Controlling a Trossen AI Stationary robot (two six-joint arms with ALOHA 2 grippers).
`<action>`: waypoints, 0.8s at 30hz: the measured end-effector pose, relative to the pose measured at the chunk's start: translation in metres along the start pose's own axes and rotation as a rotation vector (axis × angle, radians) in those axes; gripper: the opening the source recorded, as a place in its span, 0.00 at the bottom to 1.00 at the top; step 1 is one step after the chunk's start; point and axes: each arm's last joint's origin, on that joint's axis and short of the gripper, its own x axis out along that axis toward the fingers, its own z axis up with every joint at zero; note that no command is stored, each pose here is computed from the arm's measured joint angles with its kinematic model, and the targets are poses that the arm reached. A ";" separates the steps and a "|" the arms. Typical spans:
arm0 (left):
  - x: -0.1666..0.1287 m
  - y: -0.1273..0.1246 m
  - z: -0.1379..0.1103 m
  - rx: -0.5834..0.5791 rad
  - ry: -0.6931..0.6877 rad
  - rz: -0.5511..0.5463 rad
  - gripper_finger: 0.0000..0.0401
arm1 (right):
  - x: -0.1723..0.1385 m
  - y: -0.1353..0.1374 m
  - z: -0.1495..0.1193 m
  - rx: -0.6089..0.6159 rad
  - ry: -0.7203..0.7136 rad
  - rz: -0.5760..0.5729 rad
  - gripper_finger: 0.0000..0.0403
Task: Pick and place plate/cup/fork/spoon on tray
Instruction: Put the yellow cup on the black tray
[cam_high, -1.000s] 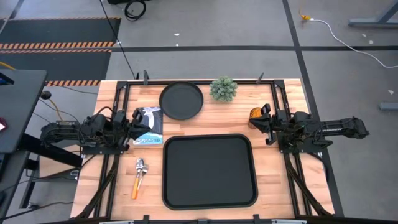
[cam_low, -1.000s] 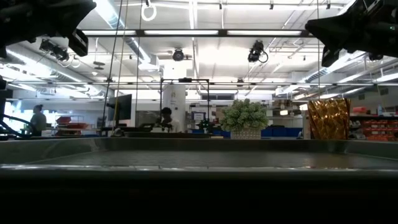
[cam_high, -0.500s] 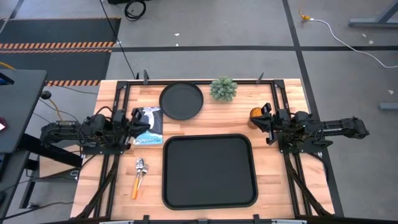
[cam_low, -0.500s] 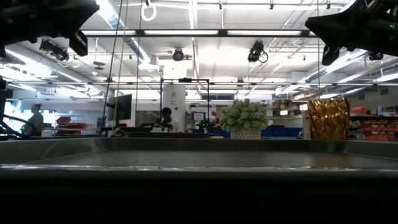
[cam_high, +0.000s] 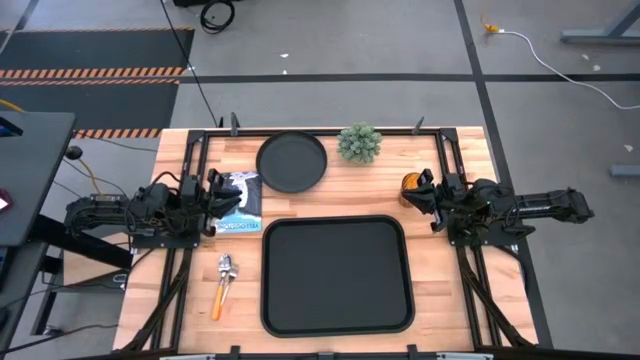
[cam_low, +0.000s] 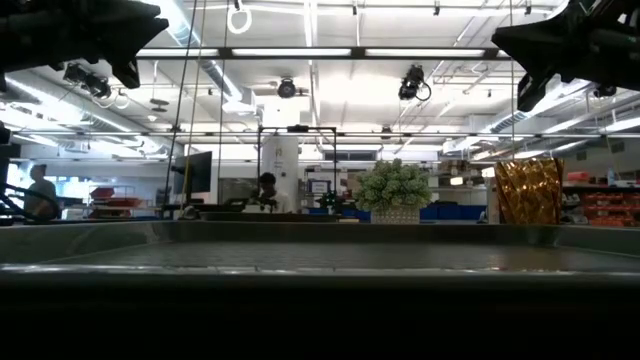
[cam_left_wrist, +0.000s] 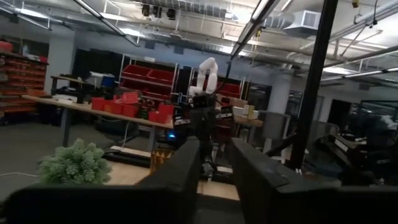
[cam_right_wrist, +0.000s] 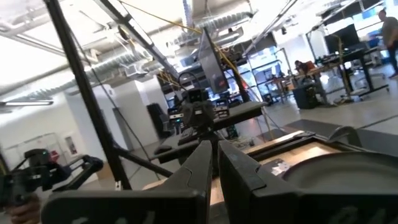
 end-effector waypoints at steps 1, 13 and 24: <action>0.000 0.000 0.000 0.004 0.000 0.000 0.30 | 0.000 0.000 0.002 -0.001 0.001 -0.008 0.09; 0.000 0.000 0.001 0.128 -0.015 0.006 0.41 | 0.001 -0.002 0.000 0.023 0.029 -0.065 0.09; 0.000 0.001 0.004 0.154 -0.040 0.063 0.37 | 0.001 0.003 0.007 -0.020 -0.028 -0.001 0.08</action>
